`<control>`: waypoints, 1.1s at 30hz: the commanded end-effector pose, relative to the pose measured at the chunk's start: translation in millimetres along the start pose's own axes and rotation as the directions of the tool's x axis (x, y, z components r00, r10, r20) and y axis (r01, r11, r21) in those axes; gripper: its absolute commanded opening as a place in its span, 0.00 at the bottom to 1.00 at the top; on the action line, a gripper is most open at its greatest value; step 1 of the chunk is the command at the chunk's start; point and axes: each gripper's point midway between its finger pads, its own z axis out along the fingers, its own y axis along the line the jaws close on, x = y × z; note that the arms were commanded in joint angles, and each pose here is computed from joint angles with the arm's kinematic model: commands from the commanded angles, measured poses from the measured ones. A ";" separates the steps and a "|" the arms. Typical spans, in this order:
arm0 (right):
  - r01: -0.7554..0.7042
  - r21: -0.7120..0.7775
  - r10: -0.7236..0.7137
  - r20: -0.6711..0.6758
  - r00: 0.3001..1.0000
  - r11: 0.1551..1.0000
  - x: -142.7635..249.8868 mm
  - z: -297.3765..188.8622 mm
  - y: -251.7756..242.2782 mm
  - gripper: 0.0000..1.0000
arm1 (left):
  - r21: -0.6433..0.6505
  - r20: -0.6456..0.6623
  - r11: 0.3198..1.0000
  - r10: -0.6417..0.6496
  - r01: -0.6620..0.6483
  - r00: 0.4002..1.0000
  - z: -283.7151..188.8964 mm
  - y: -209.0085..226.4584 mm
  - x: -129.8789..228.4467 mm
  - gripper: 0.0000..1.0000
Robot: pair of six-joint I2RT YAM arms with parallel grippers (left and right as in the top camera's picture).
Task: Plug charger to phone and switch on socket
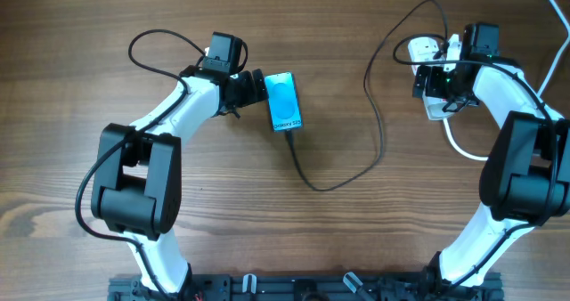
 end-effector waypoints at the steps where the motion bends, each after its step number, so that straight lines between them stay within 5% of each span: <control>1: -0.031 0.014 0.031 -0.011 0.999 0.999 2.1 5.3 -5.9 1.00 | -0.016 -0.002 1.000 0.005 -0.005 1.000 4.0 2.9 1.7 1.00; 10: -0.205 -0.130 0.211 0.029 0.977 0.970 -8.8 -12.4 -27.6 1.00 | -0.016 -0.002 1.000 0.005 -0.005 1.000 4.0 2.9 1.7 1.00; 24: -0.363 -0.076 0.370 0.212 0.904 0.929 -50.5 -17.9 -58.5 1.00 | -0.016 -0.002 1.000 0.005 -0.005 1.000 4.0 2.9 1.7 1.00; 33: -0.301 -0.196 0.338 0.192 0.922 0.933 -54.3 -19.9 -36.0 1.00 | -0.016 -0.002 1.000 0.005 -0.005 1.000 4.0 2.9 1.7 1.00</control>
